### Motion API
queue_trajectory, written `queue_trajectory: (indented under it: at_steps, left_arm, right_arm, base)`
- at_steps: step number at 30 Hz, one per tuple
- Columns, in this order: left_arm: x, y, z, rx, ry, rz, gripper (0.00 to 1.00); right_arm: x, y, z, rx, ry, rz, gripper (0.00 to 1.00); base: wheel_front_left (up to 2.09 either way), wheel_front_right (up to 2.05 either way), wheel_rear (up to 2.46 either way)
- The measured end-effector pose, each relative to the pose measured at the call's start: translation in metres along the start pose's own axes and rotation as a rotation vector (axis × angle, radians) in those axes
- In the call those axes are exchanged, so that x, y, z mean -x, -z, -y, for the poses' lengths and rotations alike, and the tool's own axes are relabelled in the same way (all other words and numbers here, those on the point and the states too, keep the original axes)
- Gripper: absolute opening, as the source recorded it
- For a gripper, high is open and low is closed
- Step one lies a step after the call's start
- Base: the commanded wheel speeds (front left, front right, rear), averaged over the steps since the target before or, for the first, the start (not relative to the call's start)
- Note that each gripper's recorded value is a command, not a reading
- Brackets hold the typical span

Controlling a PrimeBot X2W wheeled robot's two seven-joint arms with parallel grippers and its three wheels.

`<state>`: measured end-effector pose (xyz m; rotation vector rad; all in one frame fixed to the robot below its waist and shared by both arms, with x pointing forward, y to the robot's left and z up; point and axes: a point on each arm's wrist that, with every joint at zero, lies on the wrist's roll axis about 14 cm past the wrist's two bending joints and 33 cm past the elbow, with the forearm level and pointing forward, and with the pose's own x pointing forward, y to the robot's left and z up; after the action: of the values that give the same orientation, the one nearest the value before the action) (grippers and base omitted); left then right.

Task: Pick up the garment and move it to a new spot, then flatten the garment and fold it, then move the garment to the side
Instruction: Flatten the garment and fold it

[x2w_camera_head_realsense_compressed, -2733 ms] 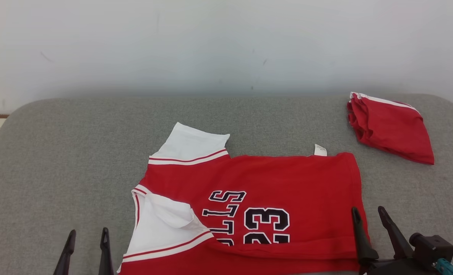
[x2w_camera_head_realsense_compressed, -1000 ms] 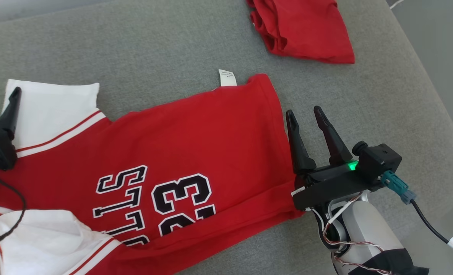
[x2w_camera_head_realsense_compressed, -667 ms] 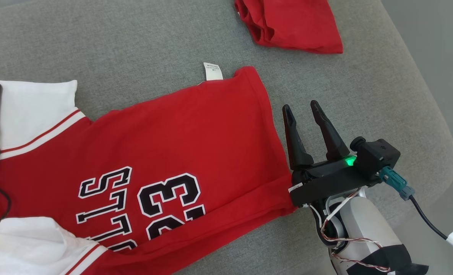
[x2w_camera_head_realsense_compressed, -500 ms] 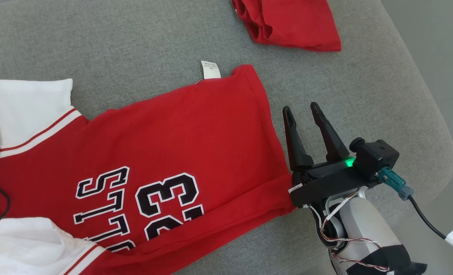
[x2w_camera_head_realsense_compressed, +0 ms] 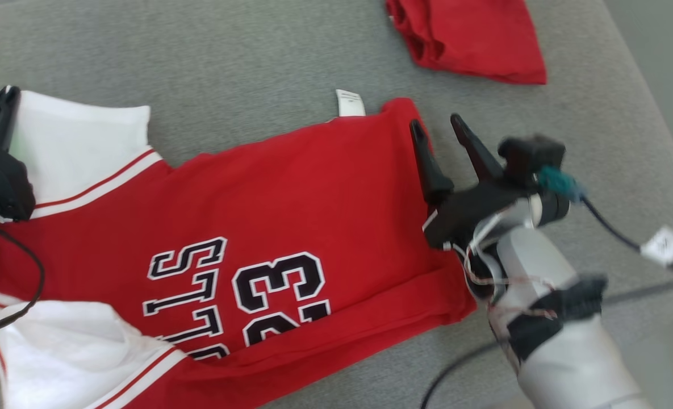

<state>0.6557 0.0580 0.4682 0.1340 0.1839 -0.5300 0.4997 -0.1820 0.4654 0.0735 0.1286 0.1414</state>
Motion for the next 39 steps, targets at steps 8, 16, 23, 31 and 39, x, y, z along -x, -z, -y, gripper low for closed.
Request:
queue_trajectory:
  at_steps: [8,16,23,31,39]
  left_arm:
    - [0.011,-0.009,-0.006,-0.033,0.001,0.045,0.00]
    - [0.016,-0.008,-0.006,-0.039,0.009,0.065,0.00]
    - [0.018,-0.009,-0.003,-0.049,0.022,0.083,0.00]
    - [0.033,-0.031,-0.002,-0.049,0.020,0.164,0.00]
    - [0.071,-0.049,0.014,0.019,0.030,0.264,0.00]
  right_arm:
    - [-0.037,0.011,0.007,0.015,0.004,-0.130,1.00]
    - [-0.056,0.028,0.020,0.010,0.044,-0.242,1.00]
    - [-0.067,0.026,0.021,0.008,0.053,-0.211,0.00]
    - [-0.066,0.008,0.018,0.018,0.048,-0.141,0.00]
    - [-0.045,0.003,0.007,0.019,0.001,-0.096,0.00]
  base:
    - [0.00,0.00,0.00]
    - [0.00,0.00,0.00]
    - [0.00,0.00,0.00]
    - [0.00,0.00,0.00]
    - [0.00,0.00,0.00]
